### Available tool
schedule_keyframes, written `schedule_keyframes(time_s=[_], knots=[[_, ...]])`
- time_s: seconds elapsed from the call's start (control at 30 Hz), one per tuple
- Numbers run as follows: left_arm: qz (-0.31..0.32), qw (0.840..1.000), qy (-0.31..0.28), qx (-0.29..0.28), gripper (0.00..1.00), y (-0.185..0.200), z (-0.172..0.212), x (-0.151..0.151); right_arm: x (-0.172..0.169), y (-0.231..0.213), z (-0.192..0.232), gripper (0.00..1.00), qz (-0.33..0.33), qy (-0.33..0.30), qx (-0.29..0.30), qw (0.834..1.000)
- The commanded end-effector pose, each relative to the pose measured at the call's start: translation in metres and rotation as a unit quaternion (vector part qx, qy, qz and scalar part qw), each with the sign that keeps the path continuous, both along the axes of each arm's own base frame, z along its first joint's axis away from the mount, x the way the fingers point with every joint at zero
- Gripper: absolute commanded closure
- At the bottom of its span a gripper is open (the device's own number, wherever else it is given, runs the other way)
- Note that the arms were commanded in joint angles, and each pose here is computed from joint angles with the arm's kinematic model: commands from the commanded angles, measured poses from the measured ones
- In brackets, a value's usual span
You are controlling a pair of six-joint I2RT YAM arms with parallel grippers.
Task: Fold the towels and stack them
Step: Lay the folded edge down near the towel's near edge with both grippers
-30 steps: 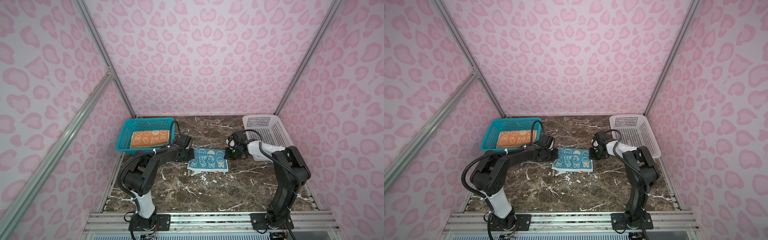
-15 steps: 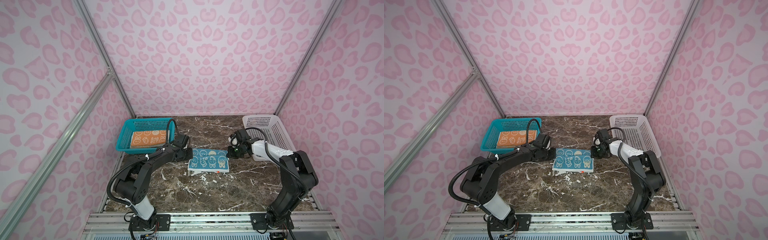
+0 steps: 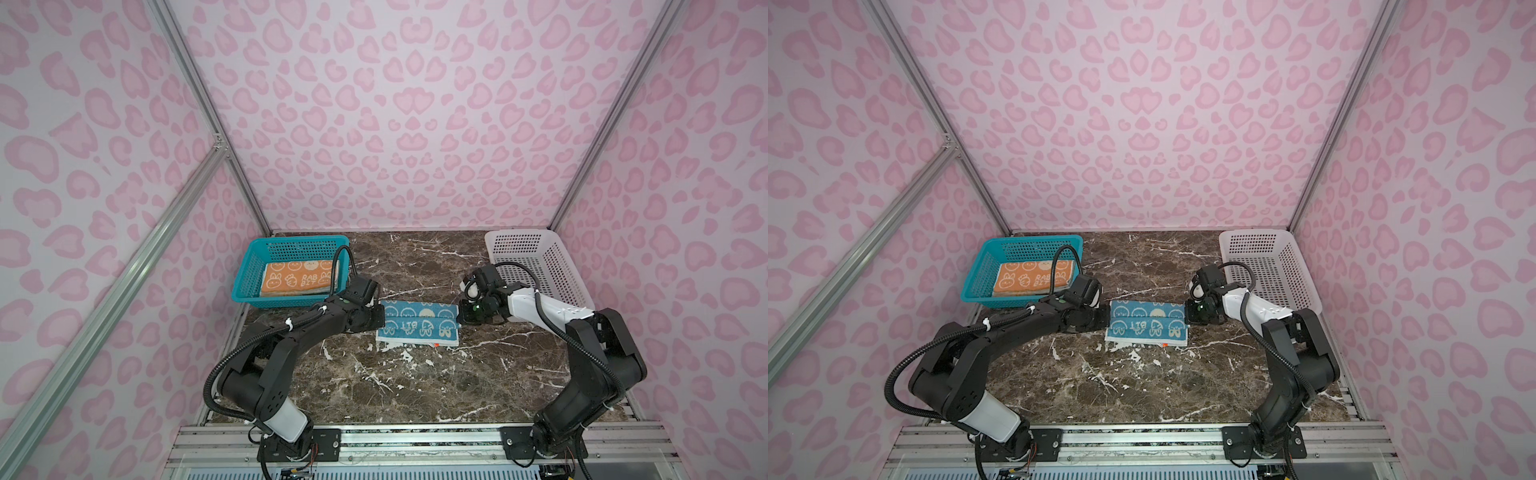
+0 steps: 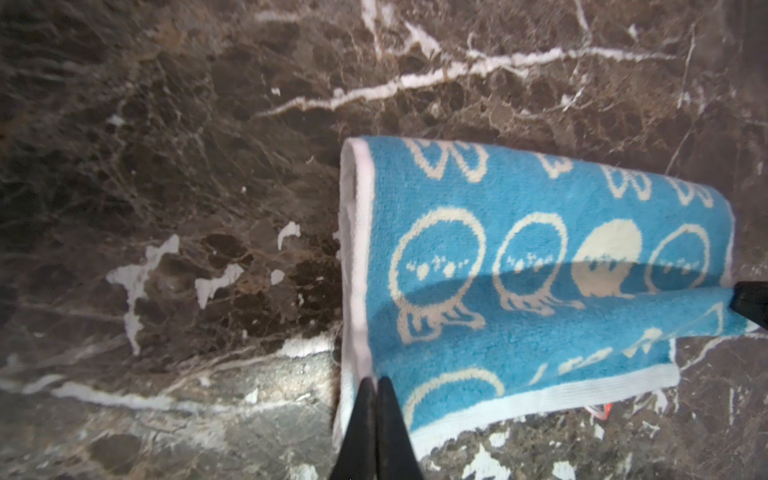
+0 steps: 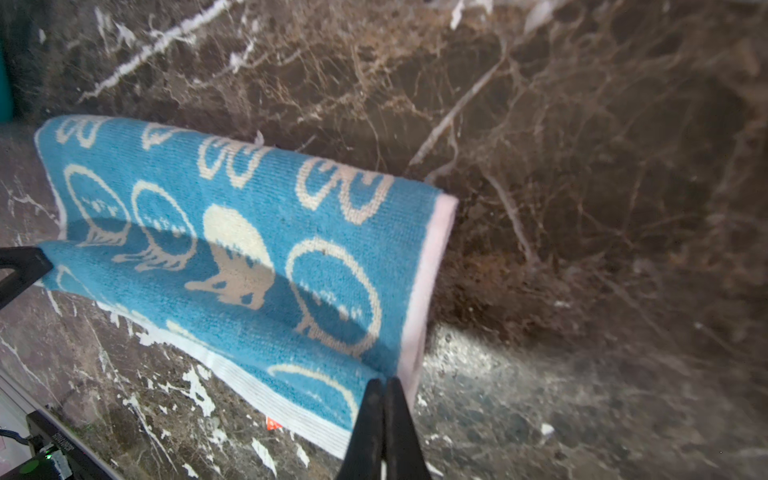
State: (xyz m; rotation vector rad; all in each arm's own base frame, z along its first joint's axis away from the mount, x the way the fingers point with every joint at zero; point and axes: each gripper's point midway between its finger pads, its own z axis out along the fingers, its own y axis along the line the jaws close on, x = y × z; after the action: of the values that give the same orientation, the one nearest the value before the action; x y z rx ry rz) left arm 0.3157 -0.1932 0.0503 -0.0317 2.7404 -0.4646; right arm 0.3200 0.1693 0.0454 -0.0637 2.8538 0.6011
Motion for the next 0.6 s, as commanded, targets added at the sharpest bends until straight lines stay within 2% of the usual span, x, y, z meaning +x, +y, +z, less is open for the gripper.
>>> schedule_keyframes(time_s=[0.0,0.17,0.43,0.57], knots=[[0.008,1.000,0.001,0.005,0.97,0.003,-0.009,0.001,-0.005,-0.002,-0.007,1.00,-0.002,0.001,-0.005,1.000],[0.008,1.000,0.006,0.007,0.97,0.003,-0.015,0.001,-0.011,-0.005,-0.012,1.00,0.001,0.006,-0.012,1.000],[0.009,1.000,-0.017,0.005,0.97,0.004,0.009,0.005,-0.007,-0.007,0.012,1.00,0.001,-0.016,-0.015,1.000],[0.010,1.000,-0.016,0.009,0.97,0.007,0.009,0.002,-0.014,-0.006,0.009,1.00,0.002,-0.014,-0.016,1.000]])
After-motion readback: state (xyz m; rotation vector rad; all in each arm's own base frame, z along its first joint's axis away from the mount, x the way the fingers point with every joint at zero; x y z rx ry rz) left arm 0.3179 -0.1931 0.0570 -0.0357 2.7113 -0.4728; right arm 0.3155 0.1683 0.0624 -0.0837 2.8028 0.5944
